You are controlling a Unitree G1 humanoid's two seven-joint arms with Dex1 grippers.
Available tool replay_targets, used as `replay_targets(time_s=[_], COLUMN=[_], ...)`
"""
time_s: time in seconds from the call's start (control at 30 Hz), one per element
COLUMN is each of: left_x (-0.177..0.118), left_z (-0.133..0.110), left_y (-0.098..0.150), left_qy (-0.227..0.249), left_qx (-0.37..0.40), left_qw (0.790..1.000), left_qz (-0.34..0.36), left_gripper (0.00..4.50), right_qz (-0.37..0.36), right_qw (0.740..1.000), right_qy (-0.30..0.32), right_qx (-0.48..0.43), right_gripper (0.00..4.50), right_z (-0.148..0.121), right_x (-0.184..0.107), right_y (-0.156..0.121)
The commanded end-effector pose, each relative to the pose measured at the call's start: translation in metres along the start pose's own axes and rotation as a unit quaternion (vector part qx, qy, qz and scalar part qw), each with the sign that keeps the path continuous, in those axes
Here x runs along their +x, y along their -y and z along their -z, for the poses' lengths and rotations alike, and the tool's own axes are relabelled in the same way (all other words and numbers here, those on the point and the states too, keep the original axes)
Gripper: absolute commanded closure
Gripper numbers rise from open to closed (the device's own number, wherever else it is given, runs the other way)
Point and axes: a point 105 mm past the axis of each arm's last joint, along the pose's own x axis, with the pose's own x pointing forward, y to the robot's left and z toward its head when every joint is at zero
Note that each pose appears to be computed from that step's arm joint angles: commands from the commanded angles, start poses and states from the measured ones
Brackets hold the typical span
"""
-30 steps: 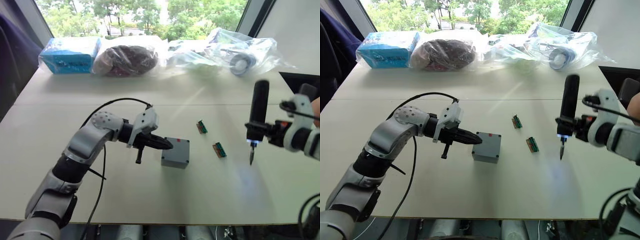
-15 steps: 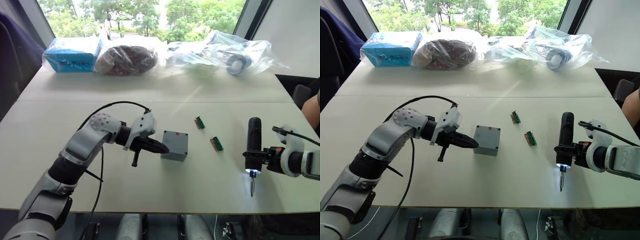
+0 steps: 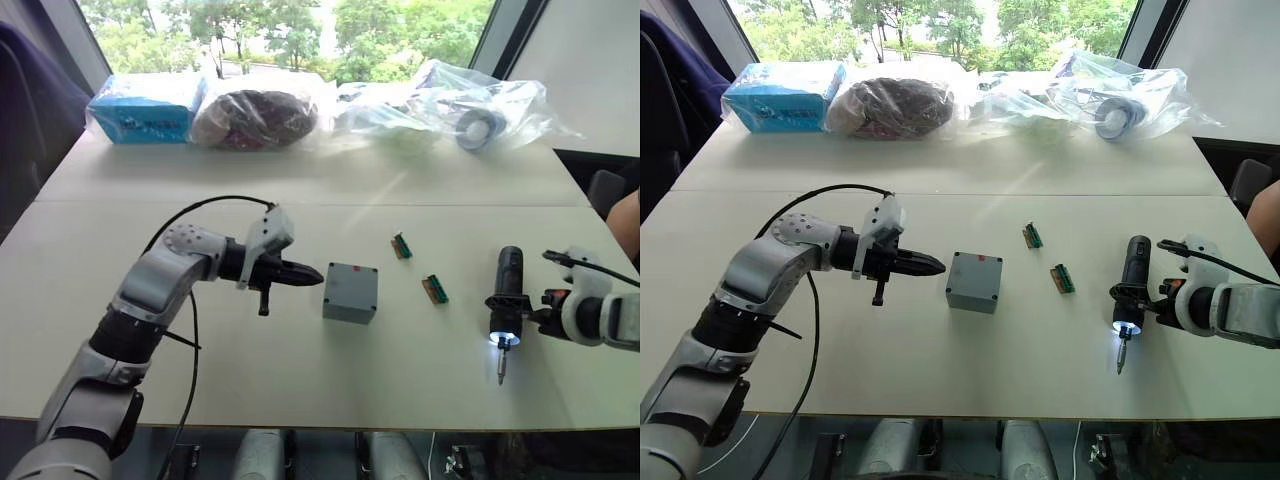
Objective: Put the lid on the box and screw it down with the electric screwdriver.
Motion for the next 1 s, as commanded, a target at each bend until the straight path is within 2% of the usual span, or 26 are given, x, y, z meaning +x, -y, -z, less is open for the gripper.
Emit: replay_targets(time_s=[0.03,0.13,0.2,0.33,0.4,0.47,0.57,0.77,1.0], left_x=[-0.020,-0.028,-0.028,-0.014,-0.009,0.001,0.010,0.025,0.043], left_z=[-0.023,-0.024,-0.020,0.018,0.030,0.046,0.055,0.043,0.032], left_y=[-0.013,-0.019,-0.022,-0.029,-0.028,-0.026,-0.020,-0.012,-0.011], left_qy=[0.053,0.070,0.069,-0.015,-0.038,-0.069,-0.081,-0.052,-0.045], left_qx=[-0.018,-0.039,-0.045,-0.014,-0.003,0.013,0.024,0.022,0.053], left_qw=[0.998,0.995,0.994,0.995,0.995,0.994,0.994,0.997,0.998], left_qz=[-0.041,-0.061,-0.068,-0.095,-0.094,-0.089,-0.071,-0.044,-0.009], left_gripper=[4.50,4.50,4.50,4.50,4.50,4.50,4.50,4.50,4.50], right_qz=[-0.052,-0.175,-0.223,-0.276,-0.286,-0.295,-0.291,-0.290,-0.343], right_qw=[0.991,0.963,0.940,0.888,0.876,0.860,0.852,0.842,0.825], right_qy=[0.088,0.163,0.196,0.177,0.155,0.114,0.091,0.072,0.065], right_qx=[-0.089,-0.121,-0.166,-0.322,-0.357,-0.401,-0.425,-0.449,-0.444], right_gripper=[0.02,0.02,0.02,0.02,0.02,0.02,0.02,0.02,0.02], right_z=[-0.041,-0.067,-0.072,-0.032,-0.014,0.014,0.035,0.055,0.067], right_x=[-0.025,-0.049,-0.059,-0.045,-0.035,-0.019,-0.002,0.019,0.018], right_y=[-0.025,-0.064,-0.085,-0.131,-0.138,-0.145,-0.147,-0.151,-0.173])
